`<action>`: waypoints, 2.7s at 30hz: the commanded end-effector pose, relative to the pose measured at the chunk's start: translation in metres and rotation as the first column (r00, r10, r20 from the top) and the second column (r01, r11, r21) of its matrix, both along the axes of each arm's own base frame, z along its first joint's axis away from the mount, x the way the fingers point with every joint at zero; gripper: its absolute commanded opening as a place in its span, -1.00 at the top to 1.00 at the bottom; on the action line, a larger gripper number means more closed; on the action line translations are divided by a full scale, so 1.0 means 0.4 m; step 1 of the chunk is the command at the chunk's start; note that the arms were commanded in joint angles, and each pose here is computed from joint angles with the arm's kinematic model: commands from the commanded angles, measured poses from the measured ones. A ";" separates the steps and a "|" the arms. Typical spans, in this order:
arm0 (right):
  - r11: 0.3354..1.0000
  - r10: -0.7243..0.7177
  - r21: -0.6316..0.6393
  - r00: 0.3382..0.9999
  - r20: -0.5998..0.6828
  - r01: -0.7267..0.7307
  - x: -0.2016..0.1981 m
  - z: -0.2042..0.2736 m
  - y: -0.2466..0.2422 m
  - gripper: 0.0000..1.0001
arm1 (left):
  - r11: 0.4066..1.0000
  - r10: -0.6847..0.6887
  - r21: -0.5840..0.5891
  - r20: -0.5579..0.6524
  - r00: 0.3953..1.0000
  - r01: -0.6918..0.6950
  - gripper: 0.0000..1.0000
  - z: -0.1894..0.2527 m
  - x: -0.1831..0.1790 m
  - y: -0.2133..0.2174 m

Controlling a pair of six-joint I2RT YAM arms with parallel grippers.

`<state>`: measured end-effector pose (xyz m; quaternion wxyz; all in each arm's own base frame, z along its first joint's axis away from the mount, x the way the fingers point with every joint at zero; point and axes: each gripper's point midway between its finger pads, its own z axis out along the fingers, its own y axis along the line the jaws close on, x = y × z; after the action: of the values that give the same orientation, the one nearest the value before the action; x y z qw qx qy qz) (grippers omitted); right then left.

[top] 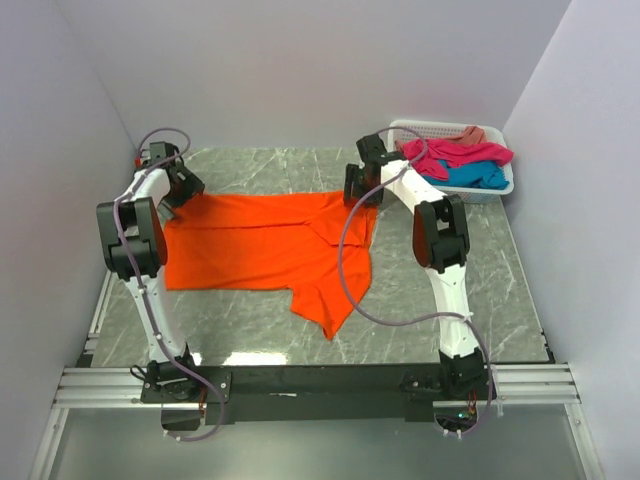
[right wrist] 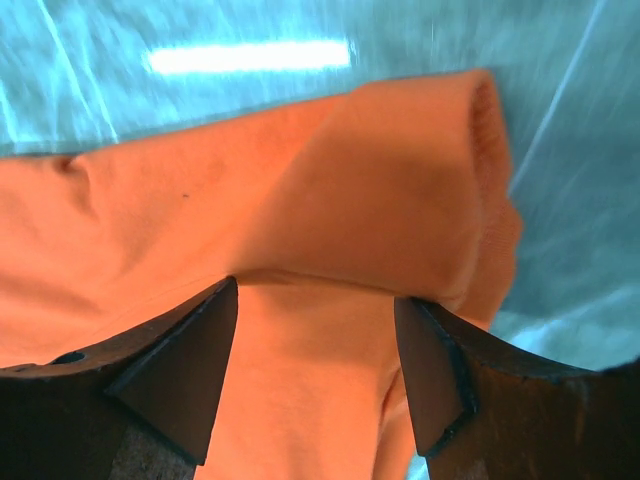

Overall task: Fold and stack the t-shirts
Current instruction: Fold the tshirt

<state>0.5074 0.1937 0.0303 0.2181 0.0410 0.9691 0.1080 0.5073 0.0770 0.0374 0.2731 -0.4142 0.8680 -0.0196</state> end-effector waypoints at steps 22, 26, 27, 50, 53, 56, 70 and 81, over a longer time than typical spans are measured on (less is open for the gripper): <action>0.944 0.323 -0.021 0.906 0.274 -0.330 -0.546 0.235 0.214 -0.40 | 0.896 0.443 0.012 -0.096 0.891 -0.444 -0.99 0.025 -0.556 0.004; 0.915 0.395 -0.006 0.893 0.216 -0.403 -0.652 0.187 0.280 -0.39 | 0.871 0.492 0.035 -0.086 0.866 -0.491 -0.81 -0.002 -0.616 0.008; 0.913 0.402 -0.015 0.893 0.203 -0.408 -0.668 0.176 0.285 -0.39 | 0.875 0.485 0.030 -0.087 0.870 -0.484 -0.78 -0.010 -0.622 0.004; 0.796 0.589 -0.159 0.808 -0.016 -0.584 -0.891 -0.003 0.249 -0.02 | 0.894 0.448 0.040 -0.144 0.882 -0.447 0.99 -0.090 -0.601 0.026; 0.790 0.588 -0.175 0.807 -0.059 -0.588 -0.904 -0.030 0.238 0.20 | 0.891 0.455 0.049 -0.133 0.881 -0.452 0.99 -0.083 -0.605 0.031; 0.778 0.572 -0.221 0.808 -0.140 -0.589 -0.931 -0.061 0.188 0.69 | 0.876 0.483 0.084 -0.147 0.863 -0.475 0.99 -0.074 -0.620 0.043; 0.764 0.620 -0.067 0.758 -0.202 -0.642 -1.066 0.075 0.129 1.00 | 0.799 0.601 0.062 -0.039 0.798 -0.598 0.99 0.019 -0.680 0.048; 0.801 0.564 -0.134 0.810 -0.160 -0.584 -0.930 0.126 0.131 1.00 | 0.826 0.564 0.015 -0.014 0.826 -0.564 0.99 0.052 -0.622 0.039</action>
<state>0.1154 0.2458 0.0571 0.1021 -0.2763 0.9531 0.0697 0.2452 0.0884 0.0461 0.2489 -0.6517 0.7126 0.0745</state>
